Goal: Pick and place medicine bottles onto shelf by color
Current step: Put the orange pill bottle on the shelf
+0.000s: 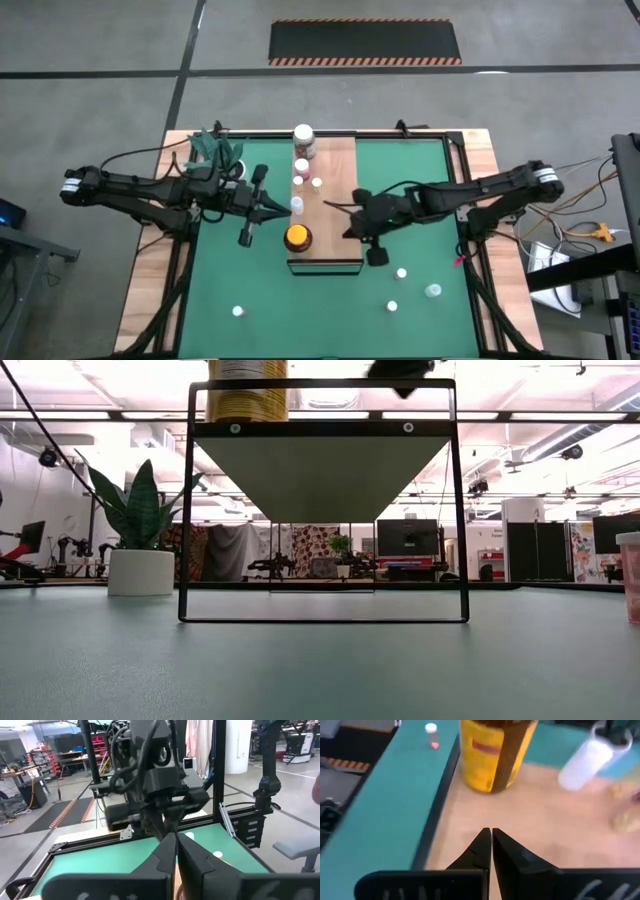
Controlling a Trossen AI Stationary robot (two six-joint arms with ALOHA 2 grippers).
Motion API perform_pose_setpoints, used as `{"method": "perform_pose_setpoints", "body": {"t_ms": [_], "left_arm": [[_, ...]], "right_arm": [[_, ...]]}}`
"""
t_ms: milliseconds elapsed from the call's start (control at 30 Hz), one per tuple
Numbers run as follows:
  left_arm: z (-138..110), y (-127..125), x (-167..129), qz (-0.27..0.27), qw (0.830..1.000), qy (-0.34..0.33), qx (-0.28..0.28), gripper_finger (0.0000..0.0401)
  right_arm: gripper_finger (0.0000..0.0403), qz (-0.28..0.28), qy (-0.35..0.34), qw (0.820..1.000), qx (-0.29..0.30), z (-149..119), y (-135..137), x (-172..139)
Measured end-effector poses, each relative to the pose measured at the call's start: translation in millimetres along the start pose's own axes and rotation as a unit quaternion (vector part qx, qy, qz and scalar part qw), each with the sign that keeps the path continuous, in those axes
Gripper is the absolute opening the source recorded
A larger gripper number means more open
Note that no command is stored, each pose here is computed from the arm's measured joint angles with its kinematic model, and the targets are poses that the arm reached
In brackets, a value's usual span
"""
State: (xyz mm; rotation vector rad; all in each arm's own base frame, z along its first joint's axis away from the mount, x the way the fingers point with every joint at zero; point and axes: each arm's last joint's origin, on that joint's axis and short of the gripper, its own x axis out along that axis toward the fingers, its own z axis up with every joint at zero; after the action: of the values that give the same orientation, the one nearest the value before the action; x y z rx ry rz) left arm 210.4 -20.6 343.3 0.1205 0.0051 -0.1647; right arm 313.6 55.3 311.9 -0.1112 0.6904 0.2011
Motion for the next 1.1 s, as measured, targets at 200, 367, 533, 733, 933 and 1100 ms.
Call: {"method": "perform_pose_setpoints", "body": {"t_ms": [200,367,533,733,933,1100], "left_arm": [[0.8,0.1,-0.1,0.001,1.0,-0.004,0.0,0.0],[1.1,0.1,0.0,0.001,1.0,-0.006,-0.004,0.0],[-0.3,-0.1,0.4,0.0,1.0,-0.004,-0.004,0.0],[5.0,0.1,-6.0,0.002,1.0,-0.019,-0.003,0.0],[11.3,0.1,-15.1,0.004,0.999,-0.036,-0.002,0.0],[15.8,0.1,-22.1,0.006,0.999,-0.049,0.003,0.0]], "right_arm": [[0.0009,0.003,0.078,0.989,0.128,-17.4,20.3,-23.1],[0.0009,-0.017,0.152,0.963,0.223,-33.4,52.7,-35.8],[0.0009,-0.022,0.178,0.953,0.244,-44.6,95.8,-37.3],[0.0009,-0.081,0.204,0.936,0.277,-64.0,134.9,-33.2],[0.0044,-0.162,0.257,0.876,0.374,-83.2,142.3,-25.5],[0.013,-0.193,0.272,0.856,0.396,-93.8,144.3,-14.1]]}}
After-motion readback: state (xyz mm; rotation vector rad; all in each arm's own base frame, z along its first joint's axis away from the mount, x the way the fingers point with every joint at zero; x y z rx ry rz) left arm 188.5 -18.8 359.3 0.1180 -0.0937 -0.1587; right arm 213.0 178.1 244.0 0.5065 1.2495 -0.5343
